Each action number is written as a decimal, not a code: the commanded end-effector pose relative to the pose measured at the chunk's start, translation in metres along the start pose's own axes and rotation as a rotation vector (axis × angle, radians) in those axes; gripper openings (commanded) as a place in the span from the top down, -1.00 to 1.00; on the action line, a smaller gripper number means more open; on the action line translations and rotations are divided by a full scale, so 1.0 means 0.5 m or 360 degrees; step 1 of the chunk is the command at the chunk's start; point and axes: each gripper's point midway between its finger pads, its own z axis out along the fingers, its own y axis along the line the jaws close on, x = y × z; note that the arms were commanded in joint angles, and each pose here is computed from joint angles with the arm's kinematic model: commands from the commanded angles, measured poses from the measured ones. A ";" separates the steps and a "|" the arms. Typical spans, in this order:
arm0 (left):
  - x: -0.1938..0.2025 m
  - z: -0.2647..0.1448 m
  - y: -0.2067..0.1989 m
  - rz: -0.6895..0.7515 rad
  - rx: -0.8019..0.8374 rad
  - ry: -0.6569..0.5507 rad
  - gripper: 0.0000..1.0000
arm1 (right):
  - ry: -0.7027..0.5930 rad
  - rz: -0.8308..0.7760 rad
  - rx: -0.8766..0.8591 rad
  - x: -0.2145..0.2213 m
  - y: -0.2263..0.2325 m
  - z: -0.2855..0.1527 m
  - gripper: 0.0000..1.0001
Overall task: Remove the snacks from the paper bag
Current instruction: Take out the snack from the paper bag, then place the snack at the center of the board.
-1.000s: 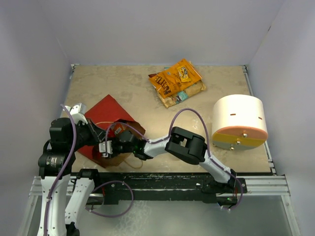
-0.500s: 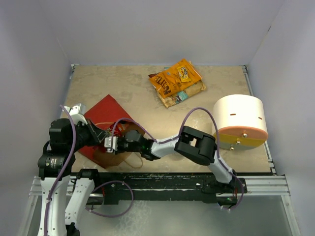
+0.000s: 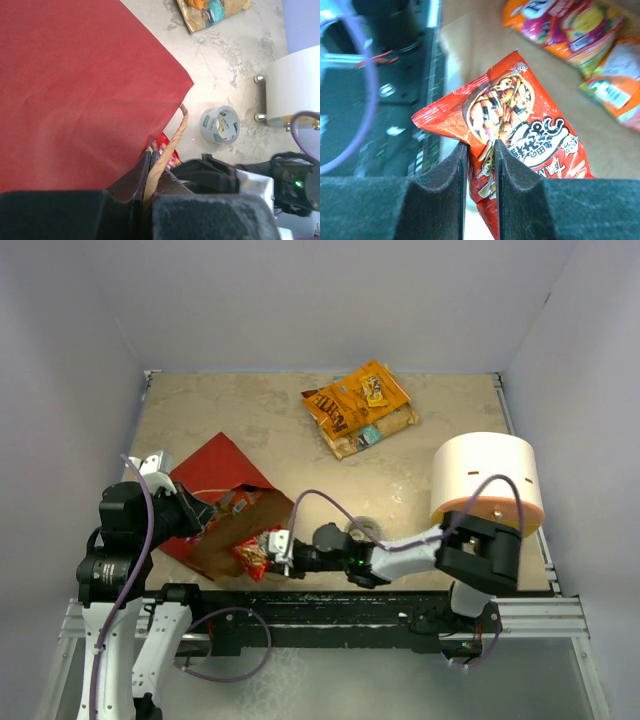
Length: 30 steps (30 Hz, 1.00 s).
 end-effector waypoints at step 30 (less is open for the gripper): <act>-0.055 -0.007 0.001 0.0093 -0.0046 -0.0142 1.00 | 0.0445 0.0359 0.2279 -0.108 -0.811 -0.493 1.00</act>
